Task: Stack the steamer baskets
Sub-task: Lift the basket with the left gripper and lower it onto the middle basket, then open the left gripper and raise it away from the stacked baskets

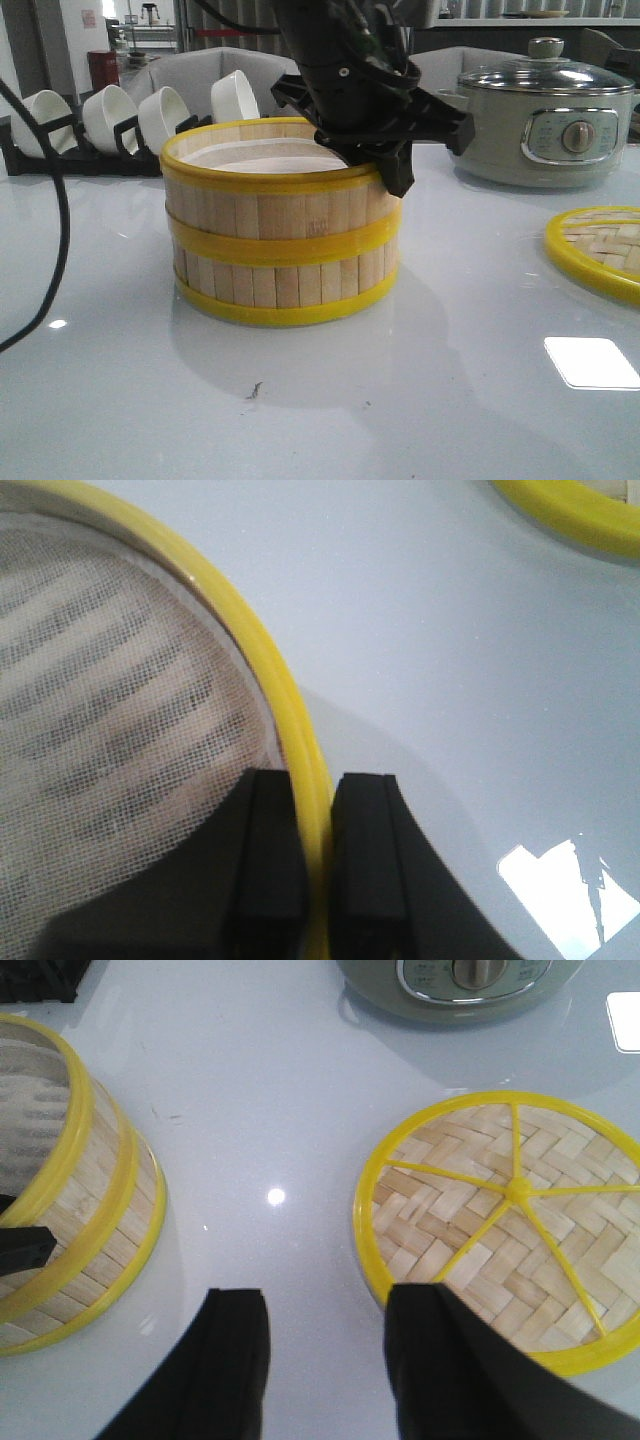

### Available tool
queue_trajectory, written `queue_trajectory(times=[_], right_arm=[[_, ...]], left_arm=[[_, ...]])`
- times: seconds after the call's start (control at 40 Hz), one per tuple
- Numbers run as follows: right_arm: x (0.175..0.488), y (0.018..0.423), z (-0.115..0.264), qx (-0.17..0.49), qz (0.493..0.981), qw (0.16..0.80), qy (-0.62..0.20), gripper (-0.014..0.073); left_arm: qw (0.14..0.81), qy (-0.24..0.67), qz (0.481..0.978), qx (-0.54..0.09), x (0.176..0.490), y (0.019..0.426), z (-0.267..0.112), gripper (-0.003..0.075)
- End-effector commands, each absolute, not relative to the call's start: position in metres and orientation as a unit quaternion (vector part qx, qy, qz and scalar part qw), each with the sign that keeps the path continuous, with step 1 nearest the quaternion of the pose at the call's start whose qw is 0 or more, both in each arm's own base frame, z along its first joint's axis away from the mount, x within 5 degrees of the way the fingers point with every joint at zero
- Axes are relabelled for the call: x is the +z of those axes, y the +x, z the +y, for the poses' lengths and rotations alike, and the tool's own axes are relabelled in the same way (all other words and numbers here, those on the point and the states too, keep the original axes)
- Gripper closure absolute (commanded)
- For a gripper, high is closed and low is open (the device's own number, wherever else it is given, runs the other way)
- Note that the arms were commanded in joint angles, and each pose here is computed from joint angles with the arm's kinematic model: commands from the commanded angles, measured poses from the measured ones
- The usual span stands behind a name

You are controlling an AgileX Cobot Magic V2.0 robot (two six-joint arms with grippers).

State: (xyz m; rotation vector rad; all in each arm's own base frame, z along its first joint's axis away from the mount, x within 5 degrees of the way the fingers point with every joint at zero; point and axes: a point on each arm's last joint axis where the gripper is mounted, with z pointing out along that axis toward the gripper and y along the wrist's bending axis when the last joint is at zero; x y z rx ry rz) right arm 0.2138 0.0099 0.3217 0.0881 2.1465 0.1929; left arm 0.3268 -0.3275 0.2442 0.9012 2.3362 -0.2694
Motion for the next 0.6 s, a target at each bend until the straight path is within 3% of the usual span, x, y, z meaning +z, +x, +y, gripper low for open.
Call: queue_trajectory(times=[0.0, 0.23, 0.4, 0.58], right_arm=[[0.343, 0.217, 0.009, 0.077, 0.846, 0.526, 0.037, 0.0198], [0.343, 0.217, 0.009, 0.077, 0.846, 0.525, 0.037, 0.0198], [0.343, 0.217, 0.009, 0.077, 0.846, 0.525, 0.037, 0.0198], [0.343, 0.217, 0.009, 0.077, 0.846, 0.525, 0.037, 0.0198]], left_arm=[[0.372, 0.344, 0.854, -0.119, 0.284, 0.325, -0.328, 0.0636], [0.368, 0.343, 0.856, -0.117, 0.287, 0.325, -0.327, 0.0636], [0.396, 0.341, 0.844, -0.121, 0.31, 0.326, -0.327, 0.0627], [0.396, 0.338, 0.846, -0.118, 0.324, 0.326, -0.326, 0.0508]])
